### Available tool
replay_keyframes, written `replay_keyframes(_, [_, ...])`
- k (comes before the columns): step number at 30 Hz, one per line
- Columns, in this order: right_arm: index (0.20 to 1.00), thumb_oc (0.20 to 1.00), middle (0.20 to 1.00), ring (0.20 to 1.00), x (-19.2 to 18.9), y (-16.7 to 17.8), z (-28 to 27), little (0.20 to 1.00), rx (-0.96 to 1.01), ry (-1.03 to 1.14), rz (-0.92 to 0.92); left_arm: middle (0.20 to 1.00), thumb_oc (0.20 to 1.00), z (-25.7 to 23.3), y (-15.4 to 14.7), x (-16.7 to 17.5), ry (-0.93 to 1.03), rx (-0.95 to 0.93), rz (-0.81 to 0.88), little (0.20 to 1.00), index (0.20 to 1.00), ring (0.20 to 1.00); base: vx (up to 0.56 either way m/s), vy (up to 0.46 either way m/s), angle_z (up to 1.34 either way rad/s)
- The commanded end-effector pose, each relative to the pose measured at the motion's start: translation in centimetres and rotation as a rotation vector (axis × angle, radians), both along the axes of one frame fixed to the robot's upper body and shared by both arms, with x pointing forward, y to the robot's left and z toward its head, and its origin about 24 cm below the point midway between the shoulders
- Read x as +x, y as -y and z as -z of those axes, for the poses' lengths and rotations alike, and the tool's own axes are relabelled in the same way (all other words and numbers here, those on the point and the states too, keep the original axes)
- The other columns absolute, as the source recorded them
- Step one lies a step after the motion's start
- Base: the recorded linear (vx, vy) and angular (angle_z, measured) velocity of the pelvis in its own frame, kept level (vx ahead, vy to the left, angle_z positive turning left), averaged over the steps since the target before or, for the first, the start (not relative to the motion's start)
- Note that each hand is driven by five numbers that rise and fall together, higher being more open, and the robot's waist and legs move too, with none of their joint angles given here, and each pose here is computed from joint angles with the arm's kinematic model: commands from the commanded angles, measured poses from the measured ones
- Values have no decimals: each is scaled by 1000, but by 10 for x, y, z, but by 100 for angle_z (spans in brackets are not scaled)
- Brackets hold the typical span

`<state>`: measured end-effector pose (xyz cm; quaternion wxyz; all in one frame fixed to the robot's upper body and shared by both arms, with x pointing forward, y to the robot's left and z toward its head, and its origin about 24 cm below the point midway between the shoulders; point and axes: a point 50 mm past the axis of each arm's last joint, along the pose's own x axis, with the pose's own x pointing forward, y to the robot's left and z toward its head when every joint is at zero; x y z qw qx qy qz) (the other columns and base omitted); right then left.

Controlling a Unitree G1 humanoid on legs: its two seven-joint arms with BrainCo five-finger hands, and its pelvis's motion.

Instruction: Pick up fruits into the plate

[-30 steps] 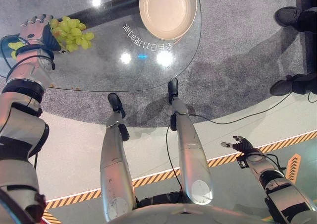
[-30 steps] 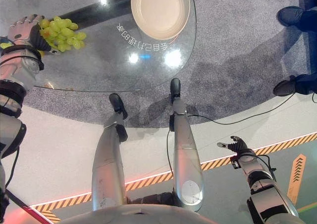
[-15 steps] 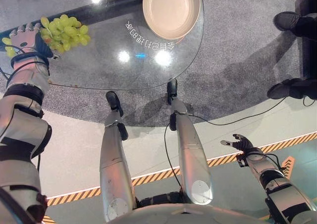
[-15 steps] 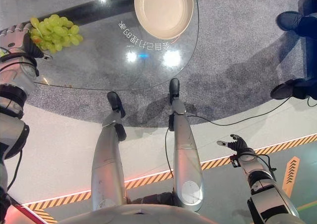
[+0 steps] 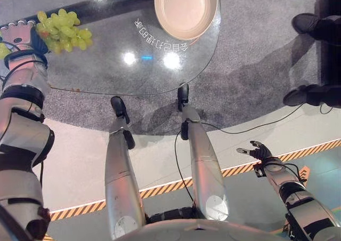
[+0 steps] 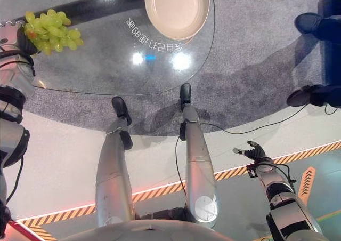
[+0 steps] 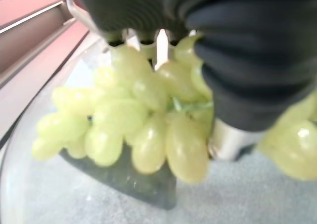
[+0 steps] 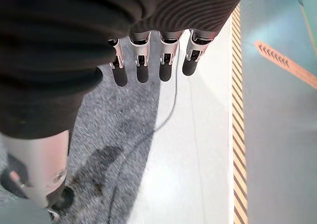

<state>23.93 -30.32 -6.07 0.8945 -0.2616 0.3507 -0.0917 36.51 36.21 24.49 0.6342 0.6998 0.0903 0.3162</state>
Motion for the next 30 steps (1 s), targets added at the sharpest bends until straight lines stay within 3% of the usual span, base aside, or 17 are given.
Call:
replay_keyframes(1, [1000,1000,1000,1000,-28,20,6,1000,-60,-49,36,200,200,51,-34,-25,-190,-51,-153,200,200,200,0,0,0])
replay_keyframes(10, [1000,1000,1000,1000,-17,17,-4,1000,-65,8,1,200,200,60,-36,-29,-174,-82,-149,200,200,200,0,0,0])
replay_keyframes(19, [1000,1000,1000,1000,-16,-5,0,1000,-38,48,-19,200,200,60,-12,-18,159,-287,91,200,200,200,-9,-40,2])
replay_keyframes(30, [1000,1000,1000,1000,-29,-4,6,1000,-50,31,14,200,200,71,-1,-32,290,-310,245,200,200,200,49,4,7])
